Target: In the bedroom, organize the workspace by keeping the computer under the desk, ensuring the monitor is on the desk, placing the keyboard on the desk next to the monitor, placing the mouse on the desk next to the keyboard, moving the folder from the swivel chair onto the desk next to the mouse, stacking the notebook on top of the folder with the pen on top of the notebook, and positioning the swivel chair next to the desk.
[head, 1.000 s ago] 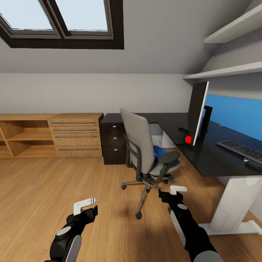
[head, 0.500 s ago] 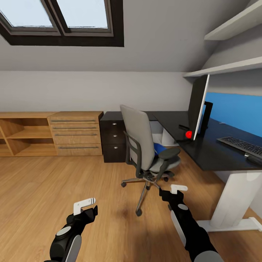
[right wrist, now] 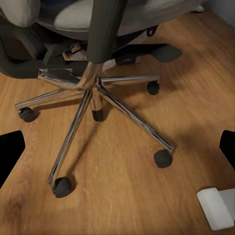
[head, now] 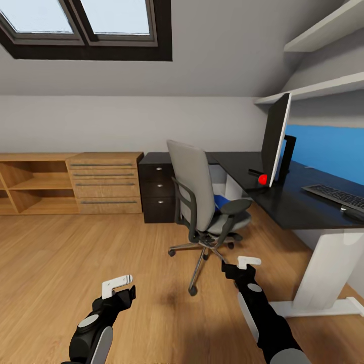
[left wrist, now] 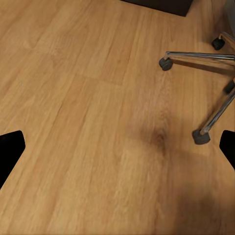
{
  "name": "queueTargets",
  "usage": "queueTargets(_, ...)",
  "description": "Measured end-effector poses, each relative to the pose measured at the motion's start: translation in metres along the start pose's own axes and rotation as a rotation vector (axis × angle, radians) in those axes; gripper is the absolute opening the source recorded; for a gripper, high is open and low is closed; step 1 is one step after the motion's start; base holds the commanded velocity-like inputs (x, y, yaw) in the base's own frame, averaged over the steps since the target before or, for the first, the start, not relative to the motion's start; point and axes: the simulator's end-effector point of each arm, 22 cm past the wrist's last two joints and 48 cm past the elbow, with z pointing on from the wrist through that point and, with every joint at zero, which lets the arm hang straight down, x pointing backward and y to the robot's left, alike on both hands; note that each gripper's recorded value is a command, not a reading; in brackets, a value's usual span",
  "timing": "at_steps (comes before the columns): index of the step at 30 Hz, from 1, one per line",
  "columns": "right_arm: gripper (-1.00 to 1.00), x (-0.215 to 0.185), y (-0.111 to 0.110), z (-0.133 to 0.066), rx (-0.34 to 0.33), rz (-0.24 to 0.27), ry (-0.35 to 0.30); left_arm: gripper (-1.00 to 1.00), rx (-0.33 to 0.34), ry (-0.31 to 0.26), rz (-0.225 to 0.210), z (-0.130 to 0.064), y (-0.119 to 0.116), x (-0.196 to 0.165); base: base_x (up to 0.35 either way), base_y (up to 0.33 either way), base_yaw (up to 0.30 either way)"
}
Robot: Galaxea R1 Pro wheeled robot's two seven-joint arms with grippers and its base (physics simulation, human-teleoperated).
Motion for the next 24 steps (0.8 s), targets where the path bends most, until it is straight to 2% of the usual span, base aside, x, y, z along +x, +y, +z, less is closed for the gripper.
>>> queueTargets(8, 1.00, 0.018, -0.002, 0.003, 0.000, 0.000, -0.001, 1.00, 0.000, 0.000, 0.000, 0.006, 0.004, 0.017, 0.000, 0.000, 0.000)
queueTargets(20, 1.00, 0.047, -0.003, 0.013, 0.005, -0.004, 0.048, 1.00, -0.012, 0.047, 0.006, 0.019, 0.007, 0.037, 0.000, 0.000, 0.000)
queueTargets(24, 1.00, 0.047, -0.004, 0.014, 0.007, -0.005, 0.048, 1.00, -0.012, 0.047, 0.006, 0.019, 0.007, 0.037, 0.000, 0.000, 0.000)
